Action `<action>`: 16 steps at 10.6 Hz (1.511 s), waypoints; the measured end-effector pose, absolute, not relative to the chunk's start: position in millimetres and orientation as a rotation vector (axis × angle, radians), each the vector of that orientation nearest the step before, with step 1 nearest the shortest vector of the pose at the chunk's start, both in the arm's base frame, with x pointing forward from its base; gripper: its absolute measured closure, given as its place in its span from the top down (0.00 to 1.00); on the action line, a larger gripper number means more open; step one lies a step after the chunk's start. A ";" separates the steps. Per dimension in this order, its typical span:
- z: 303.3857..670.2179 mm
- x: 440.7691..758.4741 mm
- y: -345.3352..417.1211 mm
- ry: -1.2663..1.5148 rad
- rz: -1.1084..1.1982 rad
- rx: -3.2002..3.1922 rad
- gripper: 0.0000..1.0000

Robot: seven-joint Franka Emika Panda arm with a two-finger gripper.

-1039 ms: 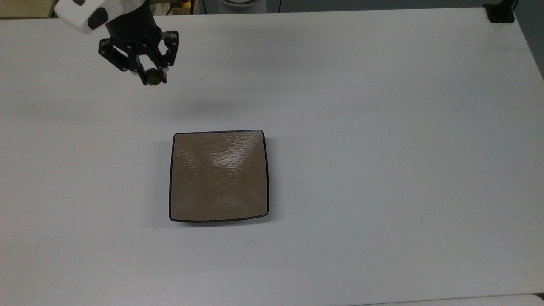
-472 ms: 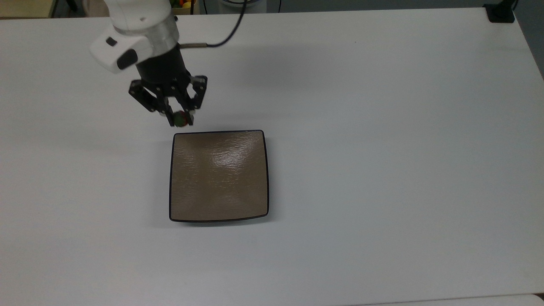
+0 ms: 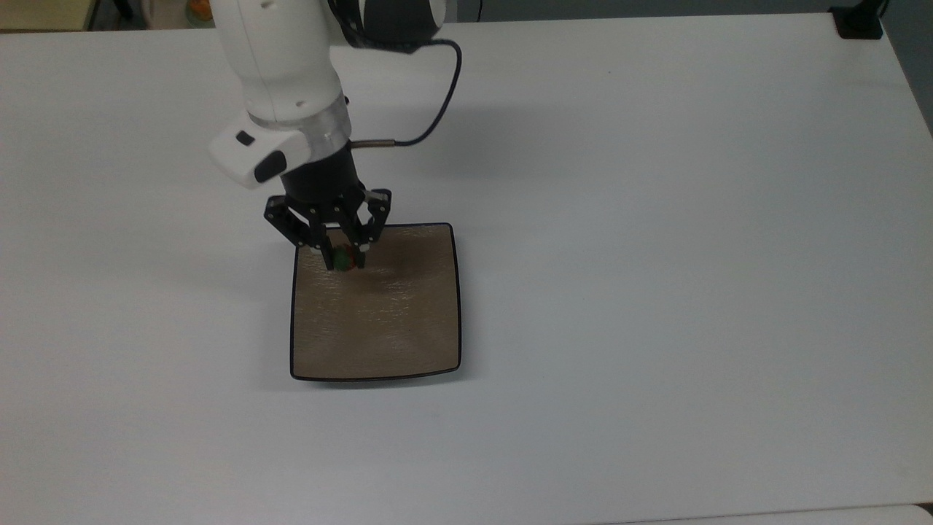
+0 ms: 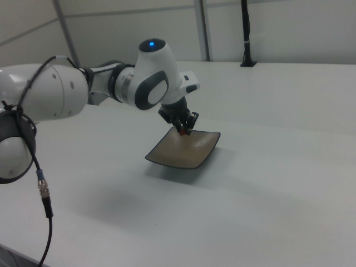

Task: Strawberries on a ceramic plate
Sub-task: 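Lower the strawberry onto the plate and open the gripper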

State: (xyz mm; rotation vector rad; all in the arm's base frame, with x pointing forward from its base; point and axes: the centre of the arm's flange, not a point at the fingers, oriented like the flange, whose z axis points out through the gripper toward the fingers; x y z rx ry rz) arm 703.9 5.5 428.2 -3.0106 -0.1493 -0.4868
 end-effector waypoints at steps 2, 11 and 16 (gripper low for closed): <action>403.2 711.1 16.3 -0.162 -0.499 -3.002 0.33; 344.4 720.4 42.3 -0.201 -0.498 -2.997 0.40; 355.4 720.1 43.1 -0.205 -0.513 -2.993 1.00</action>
